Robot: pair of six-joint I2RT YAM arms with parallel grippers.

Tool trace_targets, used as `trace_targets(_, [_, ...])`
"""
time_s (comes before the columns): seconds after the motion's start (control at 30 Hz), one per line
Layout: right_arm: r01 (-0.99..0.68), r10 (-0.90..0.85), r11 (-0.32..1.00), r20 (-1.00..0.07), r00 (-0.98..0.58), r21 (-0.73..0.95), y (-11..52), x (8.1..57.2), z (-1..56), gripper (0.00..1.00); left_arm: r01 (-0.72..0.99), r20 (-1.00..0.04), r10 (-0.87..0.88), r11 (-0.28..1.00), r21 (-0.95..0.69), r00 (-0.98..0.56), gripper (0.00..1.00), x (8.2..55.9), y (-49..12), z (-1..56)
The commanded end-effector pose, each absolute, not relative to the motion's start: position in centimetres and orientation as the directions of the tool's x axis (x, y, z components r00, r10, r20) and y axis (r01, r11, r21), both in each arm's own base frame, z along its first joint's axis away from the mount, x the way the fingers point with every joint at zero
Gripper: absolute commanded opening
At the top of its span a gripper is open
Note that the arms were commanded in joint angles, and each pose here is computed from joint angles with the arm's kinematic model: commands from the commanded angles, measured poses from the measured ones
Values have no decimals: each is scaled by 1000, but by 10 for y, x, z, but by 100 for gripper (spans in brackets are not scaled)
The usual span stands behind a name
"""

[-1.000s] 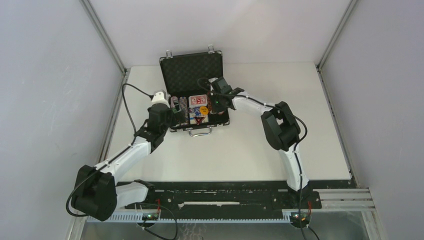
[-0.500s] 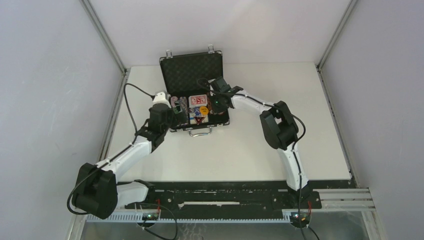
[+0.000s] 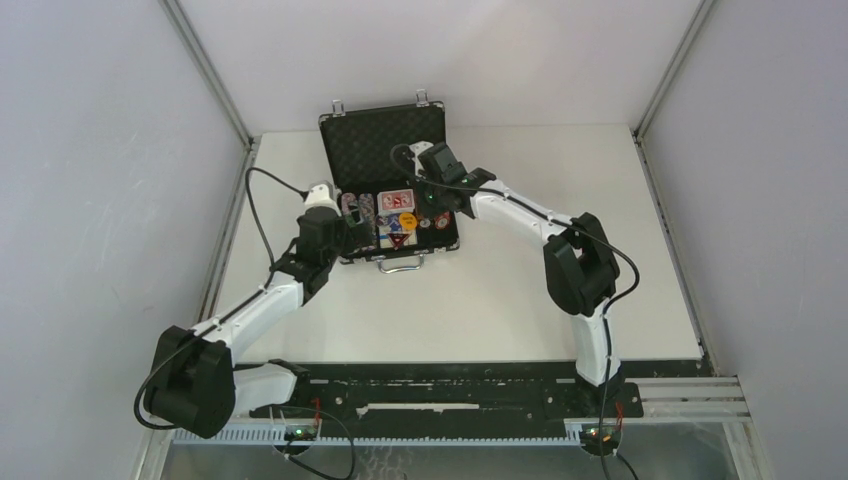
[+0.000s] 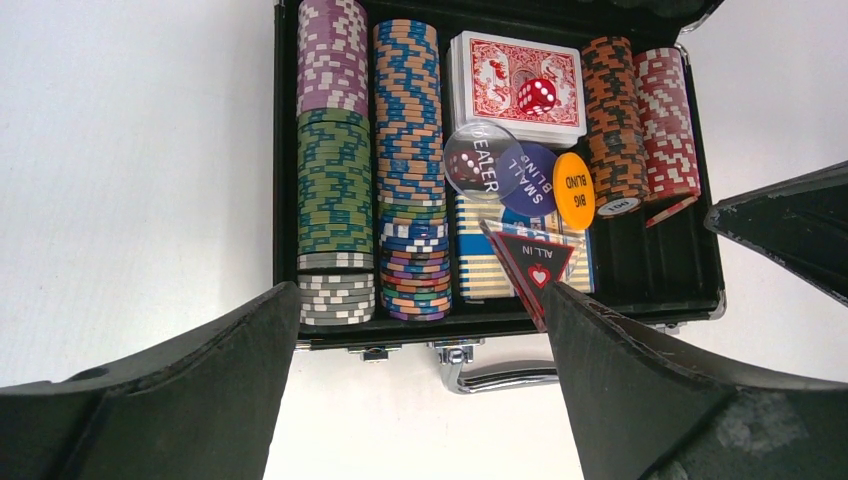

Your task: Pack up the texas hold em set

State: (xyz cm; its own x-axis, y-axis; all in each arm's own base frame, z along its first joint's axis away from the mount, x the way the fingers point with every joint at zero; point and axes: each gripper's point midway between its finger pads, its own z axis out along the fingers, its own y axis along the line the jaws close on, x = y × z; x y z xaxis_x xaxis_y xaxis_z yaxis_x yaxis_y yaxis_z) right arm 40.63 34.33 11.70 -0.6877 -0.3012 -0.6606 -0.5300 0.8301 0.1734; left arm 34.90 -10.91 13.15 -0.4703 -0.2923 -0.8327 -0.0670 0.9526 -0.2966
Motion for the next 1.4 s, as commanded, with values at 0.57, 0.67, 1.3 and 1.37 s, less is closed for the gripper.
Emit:
trace_targets(0.57, [-595,-320,759,-644,-695,265,400,424,84,0,-78,-801,-375,920,-385,-466,87,354,-120,136])
trace_targets(0.67, [-595,-322,758,-639,-699,269,405,429,77,0,-78,-800,-370,922,-380,-473,88,355,-121,133])
trace_targets(1.3, [-575,-233,794,-774,-589,199,387,459,150,38,-84,-788,-386,914,-396,-479,90,356,-123,131])
trace_targets(1.37, [-564,-245,806,-768,-592,178,387,466,142,46,-85,-784,-389,913,-400,-484,91,355,-124,130])
